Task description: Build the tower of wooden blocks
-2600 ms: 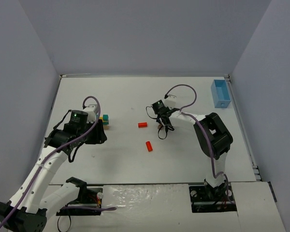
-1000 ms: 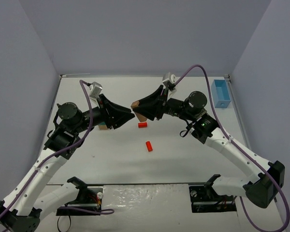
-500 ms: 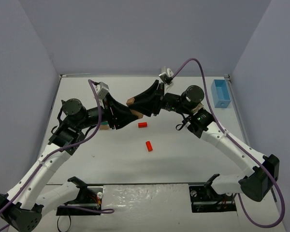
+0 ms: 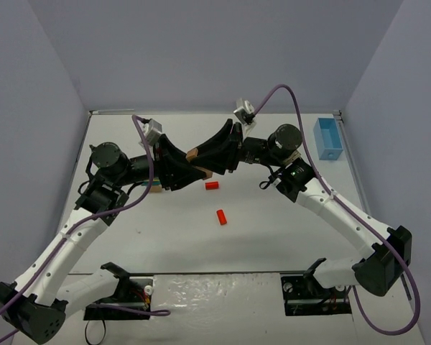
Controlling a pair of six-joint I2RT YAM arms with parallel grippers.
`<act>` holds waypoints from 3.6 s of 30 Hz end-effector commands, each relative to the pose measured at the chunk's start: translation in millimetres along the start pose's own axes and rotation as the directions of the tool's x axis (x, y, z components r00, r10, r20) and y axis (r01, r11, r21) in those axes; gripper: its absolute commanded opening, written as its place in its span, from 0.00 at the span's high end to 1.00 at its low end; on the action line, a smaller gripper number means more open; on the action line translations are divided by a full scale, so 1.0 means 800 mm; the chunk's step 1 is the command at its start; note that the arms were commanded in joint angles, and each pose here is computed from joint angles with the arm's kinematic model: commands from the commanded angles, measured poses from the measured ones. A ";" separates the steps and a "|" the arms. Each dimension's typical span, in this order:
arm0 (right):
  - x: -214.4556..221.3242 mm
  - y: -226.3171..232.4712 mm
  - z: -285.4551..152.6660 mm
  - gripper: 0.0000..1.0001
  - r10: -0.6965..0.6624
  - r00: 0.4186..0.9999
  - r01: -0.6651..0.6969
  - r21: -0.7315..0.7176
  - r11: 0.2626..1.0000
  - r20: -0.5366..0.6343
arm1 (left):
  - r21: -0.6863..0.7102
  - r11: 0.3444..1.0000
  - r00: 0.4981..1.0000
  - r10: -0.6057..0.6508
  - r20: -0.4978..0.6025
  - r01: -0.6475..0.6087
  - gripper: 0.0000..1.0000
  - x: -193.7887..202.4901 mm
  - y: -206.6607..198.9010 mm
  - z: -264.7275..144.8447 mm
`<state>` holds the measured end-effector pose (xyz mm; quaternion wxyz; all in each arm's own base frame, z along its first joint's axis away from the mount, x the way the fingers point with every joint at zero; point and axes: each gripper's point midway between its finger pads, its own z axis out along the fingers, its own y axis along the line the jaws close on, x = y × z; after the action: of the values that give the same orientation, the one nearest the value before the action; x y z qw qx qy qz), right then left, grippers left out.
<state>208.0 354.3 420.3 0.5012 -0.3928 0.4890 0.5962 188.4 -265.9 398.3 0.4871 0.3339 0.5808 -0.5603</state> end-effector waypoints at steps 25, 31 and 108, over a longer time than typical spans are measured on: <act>0.012 -0.092 -0.111 0.03 -0.033 0.999 0.029 0.368 0.929 0.006 | -0.484 0.869 0.910 -0.280 -0.307 0.104 1.00 0.118 0.091 -0.091; 0.054 -0.140 -0.179 0.03 0.017 0.998 0.021 0.634 0.773 -0.053 | -0.694 0.719 0.797 -0.401 -0.451 -0.031 1.00 0.178 0.123 -0.114; 0.132 -0.121 -0.267 0.00 0.077 0.993 0.026 0.779 0.627 -0.095 | -0.881 -0.381 0.674 -0.575 0.464 0.281 0.03 0.321 0.252 -0.092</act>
<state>276.2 169.5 236.0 0.5550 -0.1605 0.7582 0.3024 269.1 -196.9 62.9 0.2039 -0.2934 0.9339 -0.0111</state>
